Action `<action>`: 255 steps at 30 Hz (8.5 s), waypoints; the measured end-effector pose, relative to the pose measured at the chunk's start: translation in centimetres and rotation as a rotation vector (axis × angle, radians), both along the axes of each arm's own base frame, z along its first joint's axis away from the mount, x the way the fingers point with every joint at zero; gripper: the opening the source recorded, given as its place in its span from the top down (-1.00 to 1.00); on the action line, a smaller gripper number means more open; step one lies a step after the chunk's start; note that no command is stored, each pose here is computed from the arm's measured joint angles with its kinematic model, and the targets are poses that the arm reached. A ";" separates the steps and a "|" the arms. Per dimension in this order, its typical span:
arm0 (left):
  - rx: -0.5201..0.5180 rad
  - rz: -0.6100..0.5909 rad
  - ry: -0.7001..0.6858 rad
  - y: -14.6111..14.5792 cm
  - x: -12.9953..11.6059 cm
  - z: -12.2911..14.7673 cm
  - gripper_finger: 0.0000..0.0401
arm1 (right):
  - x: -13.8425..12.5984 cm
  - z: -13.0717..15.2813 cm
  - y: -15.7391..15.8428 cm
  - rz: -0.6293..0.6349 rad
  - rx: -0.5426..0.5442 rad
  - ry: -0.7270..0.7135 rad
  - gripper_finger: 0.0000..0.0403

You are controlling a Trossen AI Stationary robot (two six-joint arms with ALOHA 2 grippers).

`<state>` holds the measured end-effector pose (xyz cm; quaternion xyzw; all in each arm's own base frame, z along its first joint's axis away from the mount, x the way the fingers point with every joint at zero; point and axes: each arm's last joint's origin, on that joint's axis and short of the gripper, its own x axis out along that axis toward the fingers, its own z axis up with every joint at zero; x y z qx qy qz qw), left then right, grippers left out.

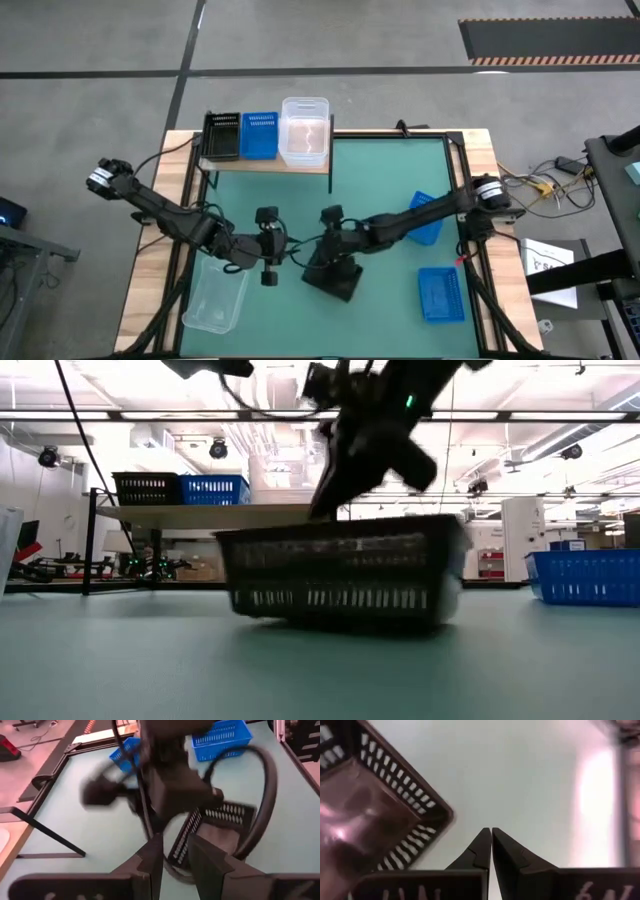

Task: Stack baskets on shelf by color
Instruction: Stack the black bin on top of the black bins on the shelf

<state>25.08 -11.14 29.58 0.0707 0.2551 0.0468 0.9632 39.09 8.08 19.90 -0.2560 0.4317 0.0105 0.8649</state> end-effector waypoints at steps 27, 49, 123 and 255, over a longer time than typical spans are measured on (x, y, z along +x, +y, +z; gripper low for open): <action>-0.204 -0.311 0.231 -2.6 1.6 -3.8 0.65 | -14.6 0.5 0.2 -0.011 0.487 0.018 0.96; -0.168 0.147 0.479 -0.3 2.3 -8.9 0.97 | -14.0 0.1 0.4 0.040 0.475 -0.056 0.96; -0.348 -0.087 0.254 -5.2 8.3 -13.6 0.24 | -7.5 -1.2 2.3 0.112 0.373 -0.159 0.96; 0.391 0.199 0.686 20.4 -13.4 7.0 0.87 | -9.6 2.9 -9.5 0.212 0.465 -0.354 0.96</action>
